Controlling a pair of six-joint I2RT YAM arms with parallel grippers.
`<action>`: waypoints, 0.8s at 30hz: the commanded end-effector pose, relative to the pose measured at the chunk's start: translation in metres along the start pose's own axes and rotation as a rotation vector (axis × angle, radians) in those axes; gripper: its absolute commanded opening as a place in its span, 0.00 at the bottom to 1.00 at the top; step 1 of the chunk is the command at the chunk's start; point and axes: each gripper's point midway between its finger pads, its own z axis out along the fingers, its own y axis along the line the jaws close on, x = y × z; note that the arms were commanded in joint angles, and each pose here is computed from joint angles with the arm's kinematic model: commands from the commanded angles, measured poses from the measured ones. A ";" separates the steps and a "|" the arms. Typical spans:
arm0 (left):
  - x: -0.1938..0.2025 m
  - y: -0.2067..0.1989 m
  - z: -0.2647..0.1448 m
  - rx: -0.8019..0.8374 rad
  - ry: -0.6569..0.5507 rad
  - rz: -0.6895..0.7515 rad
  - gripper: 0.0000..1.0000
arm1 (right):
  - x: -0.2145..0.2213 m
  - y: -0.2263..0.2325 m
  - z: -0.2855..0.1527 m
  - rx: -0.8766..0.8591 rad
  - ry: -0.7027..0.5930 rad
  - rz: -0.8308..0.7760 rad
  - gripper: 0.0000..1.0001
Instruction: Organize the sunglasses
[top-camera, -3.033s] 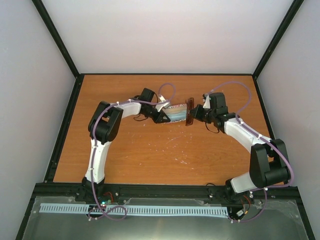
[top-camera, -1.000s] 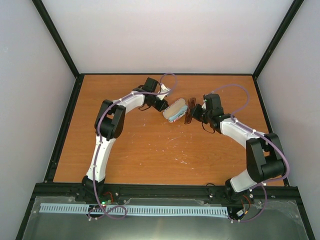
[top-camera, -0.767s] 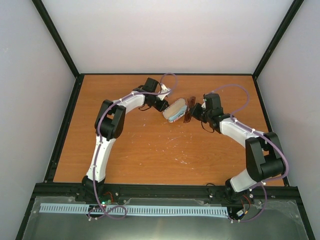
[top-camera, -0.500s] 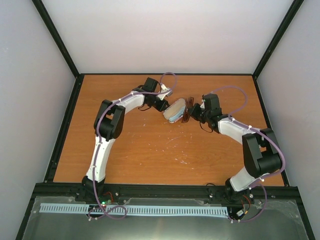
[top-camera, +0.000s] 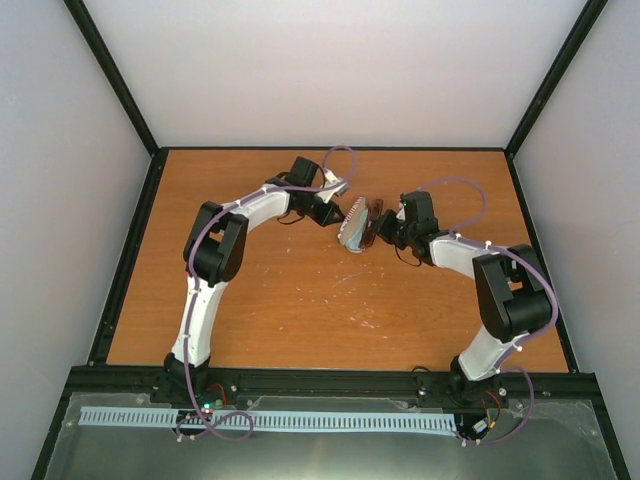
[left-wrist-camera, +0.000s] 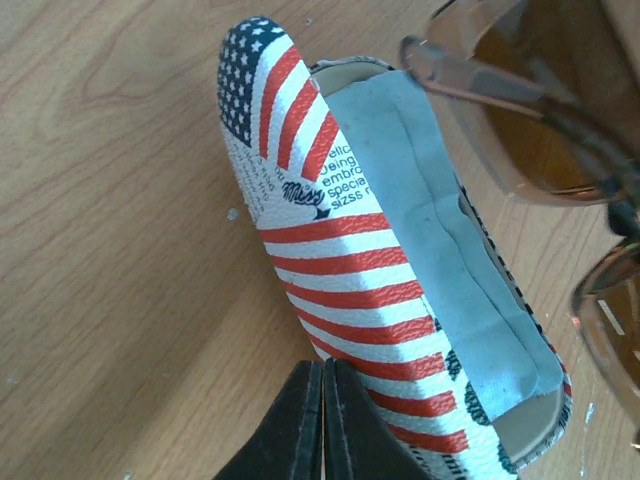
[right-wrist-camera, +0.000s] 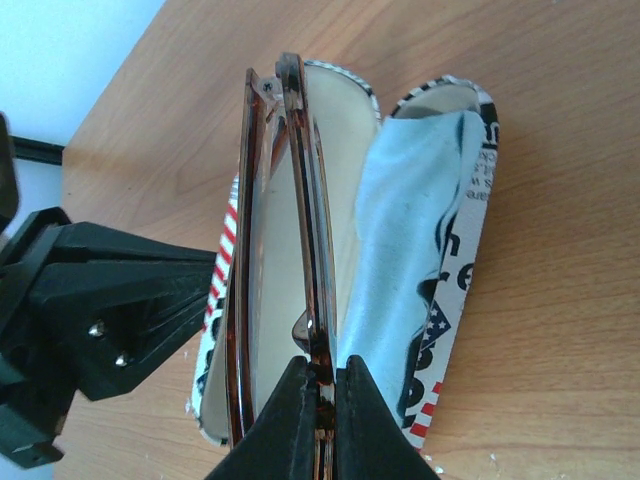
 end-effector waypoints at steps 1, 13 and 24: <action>-0.014 -0.018 -0.008 0.028 -0.033 0.022 0.06 | 0.003 -0.003 0.011 -0.010 0.002 0.010 0.03; -0.014 -0.018 -0.009 0.019 -0.035 0.033 0.06 | 0.003 -0.009 0.046 -0.037 0.044 0.001 0.03; -0.014 -0.018 -0.007 0.029 -0.037 0.029 0.06 | 0.011 -0.022 0.060 0.009 0.095 0.004 0.03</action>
